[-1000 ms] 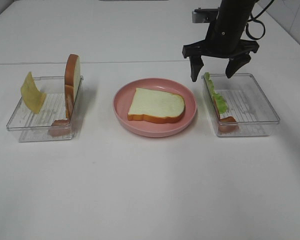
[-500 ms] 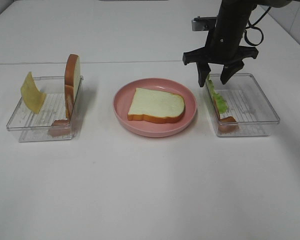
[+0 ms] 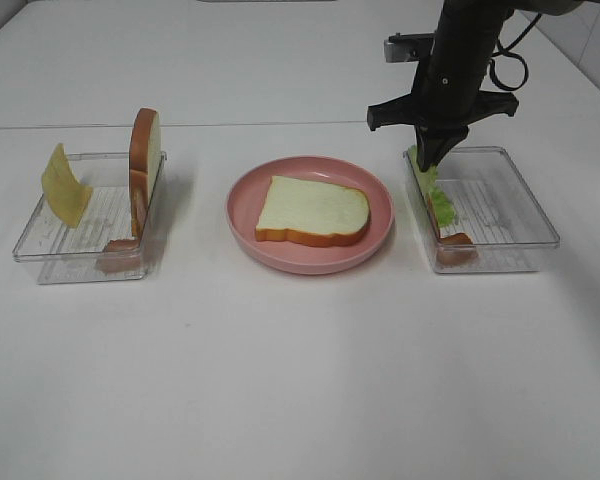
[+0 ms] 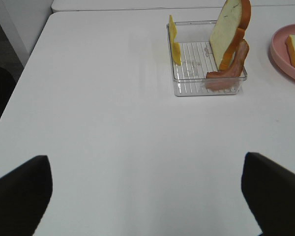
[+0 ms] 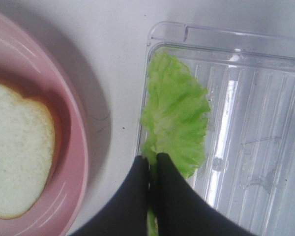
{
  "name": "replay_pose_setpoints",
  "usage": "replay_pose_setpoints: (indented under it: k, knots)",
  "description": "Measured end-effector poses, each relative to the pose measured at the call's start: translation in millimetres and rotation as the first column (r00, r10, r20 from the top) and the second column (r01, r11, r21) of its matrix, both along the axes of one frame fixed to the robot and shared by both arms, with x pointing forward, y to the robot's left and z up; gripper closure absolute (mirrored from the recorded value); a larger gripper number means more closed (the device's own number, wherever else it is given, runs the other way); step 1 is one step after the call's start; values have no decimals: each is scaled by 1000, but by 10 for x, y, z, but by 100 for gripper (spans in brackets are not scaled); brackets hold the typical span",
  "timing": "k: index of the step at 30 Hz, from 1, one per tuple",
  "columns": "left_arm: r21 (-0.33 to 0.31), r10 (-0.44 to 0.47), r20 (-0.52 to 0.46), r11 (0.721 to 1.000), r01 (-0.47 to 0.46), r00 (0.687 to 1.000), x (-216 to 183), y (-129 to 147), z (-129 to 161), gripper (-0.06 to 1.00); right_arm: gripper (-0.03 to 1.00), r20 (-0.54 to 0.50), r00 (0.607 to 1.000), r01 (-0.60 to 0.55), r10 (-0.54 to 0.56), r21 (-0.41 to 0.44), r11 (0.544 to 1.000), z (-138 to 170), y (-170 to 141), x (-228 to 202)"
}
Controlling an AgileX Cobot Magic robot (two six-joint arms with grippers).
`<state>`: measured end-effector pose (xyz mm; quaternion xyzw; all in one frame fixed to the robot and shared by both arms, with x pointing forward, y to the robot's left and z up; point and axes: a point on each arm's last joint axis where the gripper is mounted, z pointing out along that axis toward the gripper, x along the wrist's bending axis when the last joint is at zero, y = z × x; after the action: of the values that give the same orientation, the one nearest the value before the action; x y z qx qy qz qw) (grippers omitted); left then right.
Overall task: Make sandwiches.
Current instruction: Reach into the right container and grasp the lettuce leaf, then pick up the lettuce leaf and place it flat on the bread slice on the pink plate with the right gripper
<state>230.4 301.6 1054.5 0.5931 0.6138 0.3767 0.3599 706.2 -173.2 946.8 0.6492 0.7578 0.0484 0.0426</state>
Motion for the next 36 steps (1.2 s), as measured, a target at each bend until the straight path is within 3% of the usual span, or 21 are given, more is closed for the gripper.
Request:
replay_pose_setpoints:
  k: [6,14,16,20,21,22,24,25,27,30,36]
  knots:
    - [0,0,0,1000,0,1000,0,0,0,-4,97,1,1000,0,0,0,1000,5,0,0]
    - [0,0,0,1000,0,1000,0,0,0,-4,97,76,997,2,-5,38,999,455,-7,-80]
    - [0,0,0,1000,0,1000,0,0,0,-4,97,106,994,5,-14,87,996,665,13,-134]
    - [0,0,0,1000,0,1000,0,0,0,-4,97,112,993,3,-22,164,986,798,67,-182]
    - [0,0,0,1000,0,1000,0,0,0,-4,97,106,994,-14,-13,248,969,850,140,-206]
    - [0,0,0,1000,0,1000,0,0,0,-4,97,106,994,-14,-13,248,969,850,140,-206]
    - [0,0,0,1000,0,1000,0,0,0,-4,97,90,996,-39,4,386,922,898,266,-230]
    - [0,0,0,1000,0,1000,0,0,0,-4,97,90,996,-39,4,386,922,898,266,-230]
    - [0,0,0,1000,0,1000,0,0,0,-4,97,82,996,-59,18,533,844,912,419,-226]
    - [0,0,0,1000,0,1000,0,0,0,-4,97,81,996,-64,23,556,829,900,461,-224]
    - [1,1,0,1000,-1,1000,0,1,0,-4,97,26,995,-91,93,576,812,509,849,-244]
